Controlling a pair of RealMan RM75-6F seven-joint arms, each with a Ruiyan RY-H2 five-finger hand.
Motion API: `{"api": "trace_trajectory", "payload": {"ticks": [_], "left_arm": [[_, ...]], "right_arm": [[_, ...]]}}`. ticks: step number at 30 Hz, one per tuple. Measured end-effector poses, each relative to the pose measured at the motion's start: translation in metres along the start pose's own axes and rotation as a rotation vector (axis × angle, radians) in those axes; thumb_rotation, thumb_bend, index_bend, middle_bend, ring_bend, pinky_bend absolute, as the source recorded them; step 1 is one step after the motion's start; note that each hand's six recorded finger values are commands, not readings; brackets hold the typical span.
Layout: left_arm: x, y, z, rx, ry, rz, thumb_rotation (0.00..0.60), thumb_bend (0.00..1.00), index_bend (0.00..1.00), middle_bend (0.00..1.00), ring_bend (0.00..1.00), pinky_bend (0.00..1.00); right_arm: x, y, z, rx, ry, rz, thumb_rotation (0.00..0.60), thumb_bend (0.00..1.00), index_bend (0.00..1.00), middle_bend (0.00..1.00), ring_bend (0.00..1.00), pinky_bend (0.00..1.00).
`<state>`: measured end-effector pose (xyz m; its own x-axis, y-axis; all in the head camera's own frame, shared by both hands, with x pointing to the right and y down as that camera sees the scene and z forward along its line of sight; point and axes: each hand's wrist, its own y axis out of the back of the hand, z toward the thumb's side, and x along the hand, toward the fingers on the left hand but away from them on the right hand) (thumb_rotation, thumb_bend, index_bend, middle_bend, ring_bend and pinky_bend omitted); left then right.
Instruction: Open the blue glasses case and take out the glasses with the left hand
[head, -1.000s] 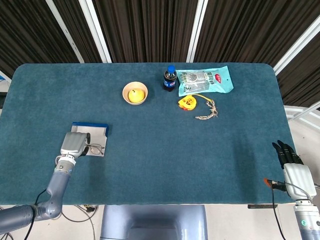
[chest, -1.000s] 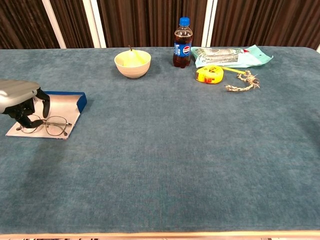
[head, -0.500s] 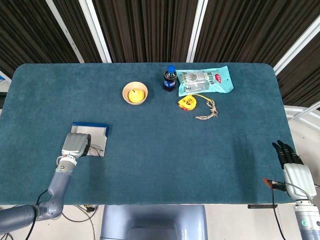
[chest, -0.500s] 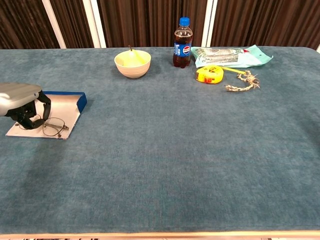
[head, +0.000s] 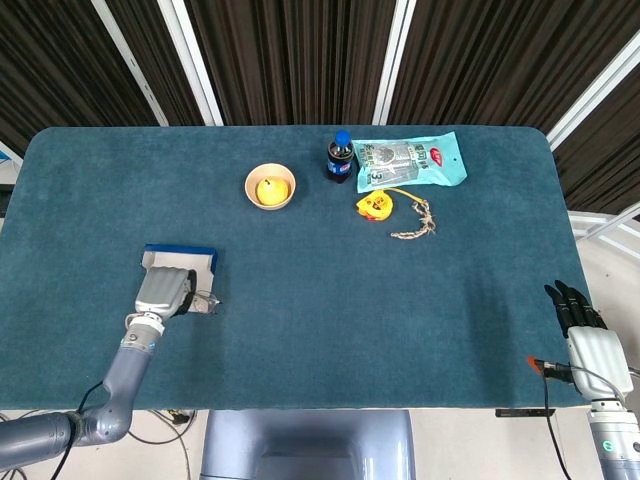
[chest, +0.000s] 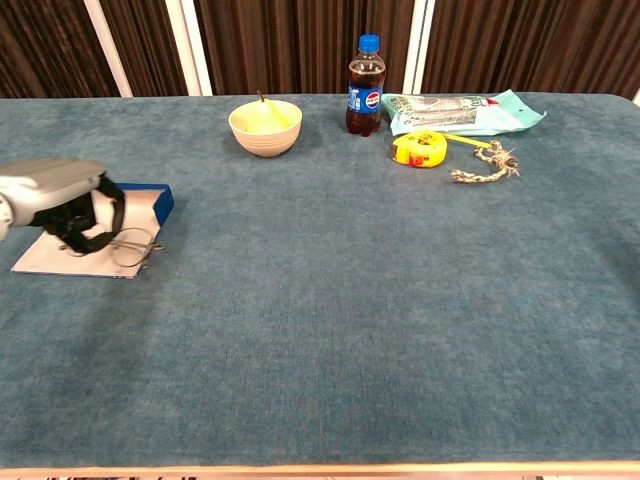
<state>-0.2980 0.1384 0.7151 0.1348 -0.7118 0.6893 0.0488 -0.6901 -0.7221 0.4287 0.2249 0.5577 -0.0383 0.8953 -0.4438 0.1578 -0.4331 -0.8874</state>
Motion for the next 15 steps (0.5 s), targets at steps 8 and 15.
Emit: {"api": "trace_trajectory", "payload": {"ticks": [8,15], "left_arm": [[0.007,-0.001,0.053,-0.039,-0.074,-0.002,0.600,0.48,0.59,1.00,0.93,1.00],[0.015,-0.011,0.086,-0.037,-0.095,-0.012,0.600,0.35,0.47,1.00,0.92,1.00]], "right_arm": [[0.000,0.001,0.000,-0.003,0.000,0.000,0.600,0.20,0.00,0.00,0.00,0.20],[0.001,0.001,-0.001,-0.004,-0.001,-0.003,0.600,0.20,0.00,0.00,0.00,0.20]]}}
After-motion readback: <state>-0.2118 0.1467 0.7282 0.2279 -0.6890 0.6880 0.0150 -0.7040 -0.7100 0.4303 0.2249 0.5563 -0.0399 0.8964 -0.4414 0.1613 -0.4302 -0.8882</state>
